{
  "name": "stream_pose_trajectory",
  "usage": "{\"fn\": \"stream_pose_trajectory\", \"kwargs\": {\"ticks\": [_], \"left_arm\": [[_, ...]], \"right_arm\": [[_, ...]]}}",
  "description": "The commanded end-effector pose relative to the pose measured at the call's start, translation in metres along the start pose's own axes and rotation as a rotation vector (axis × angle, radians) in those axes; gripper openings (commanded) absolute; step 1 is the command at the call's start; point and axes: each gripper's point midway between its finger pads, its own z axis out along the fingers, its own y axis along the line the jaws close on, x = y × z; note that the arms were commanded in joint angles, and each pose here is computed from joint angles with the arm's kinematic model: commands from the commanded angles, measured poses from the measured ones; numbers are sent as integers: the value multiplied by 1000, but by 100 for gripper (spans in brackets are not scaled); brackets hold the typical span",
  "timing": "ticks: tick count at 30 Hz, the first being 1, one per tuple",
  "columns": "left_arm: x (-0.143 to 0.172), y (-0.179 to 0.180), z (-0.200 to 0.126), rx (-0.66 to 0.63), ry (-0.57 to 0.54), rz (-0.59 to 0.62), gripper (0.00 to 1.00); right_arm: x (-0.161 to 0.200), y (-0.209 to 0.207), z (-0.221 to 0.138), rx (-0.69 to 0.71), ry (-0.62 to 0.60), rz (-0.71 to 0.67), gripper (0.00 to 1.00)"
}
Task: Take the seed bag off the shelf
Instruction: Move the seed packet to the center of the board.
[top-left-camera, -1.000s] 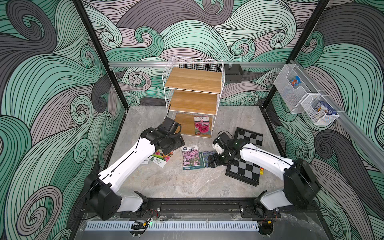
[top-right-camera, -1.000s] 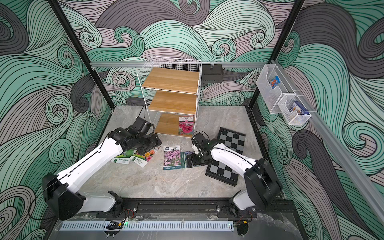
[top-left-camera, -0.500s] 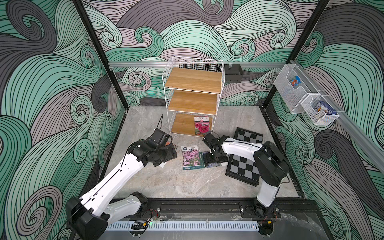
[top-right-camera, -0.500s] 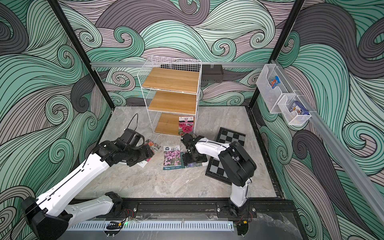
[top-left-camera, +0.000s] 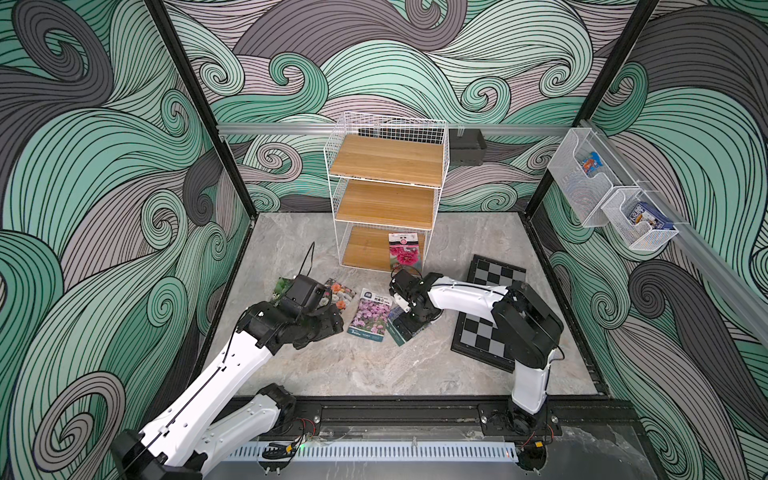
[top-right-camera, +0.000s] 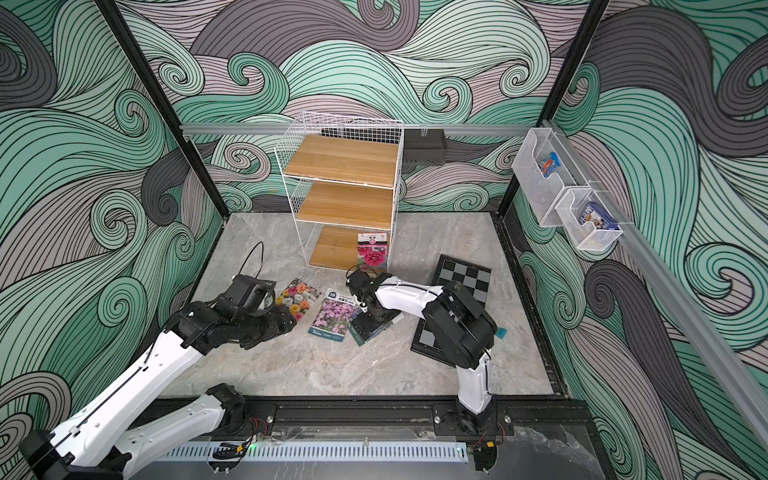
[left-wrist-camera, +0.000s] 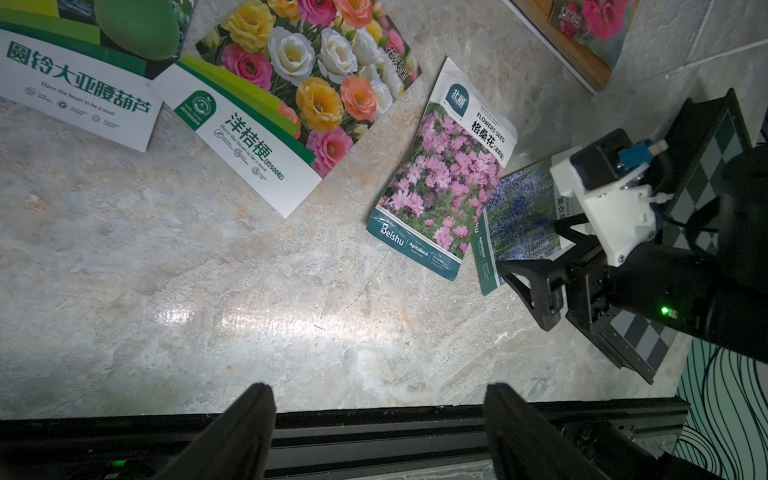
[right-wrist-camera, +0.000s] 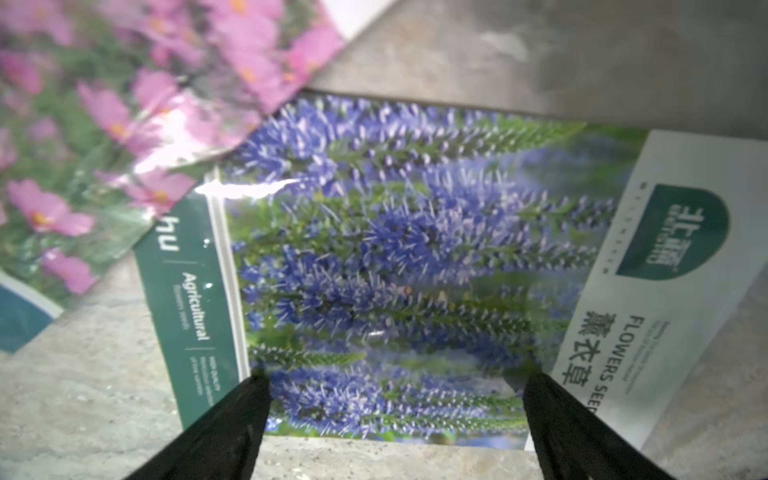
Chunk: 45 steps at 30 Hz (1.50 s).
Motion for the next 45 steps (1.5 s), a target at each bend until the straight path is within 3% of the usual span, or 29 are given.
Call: {"fn": "stream_pose_trajectory", "kwargs": {"ticks": [1,6,13,18,23,31,33,36,40,45], "left_arm": [[5,3,-1,2,14,20,83],[6,4,-2,1,17,49,83],[5,6,-3,-17,25,97,84],[2,2,6,-25,36,97,85],[-7,-7,9,-27,32,85,87],[-10,-8,2,-54,50,106,87],[-11,-15,3,-12,38,114,87],[-21,-22,10,-1,8,74,92],[-42,-43,38,18,-13,7,95],[-74,-82,78,56,-12,-93,99]], "right_arm": [[27,34,19,-64,114,-269,99],[29,47,18,-60,119,-457,99],[38,34,15,8,131,-565,99],[34,27,3,52,98,-527,99],[-4,40,-43,27,-138,-493,99],[-30,34,-44,30,-140,-521,99],[-36,33,-56,21,-176,-470,99],[-40,22,-92,-40,-276,-284,99],[-21,0,-137,-112,-383,-8,99],[10,-21,-159,-163,-416,305,99]]}}
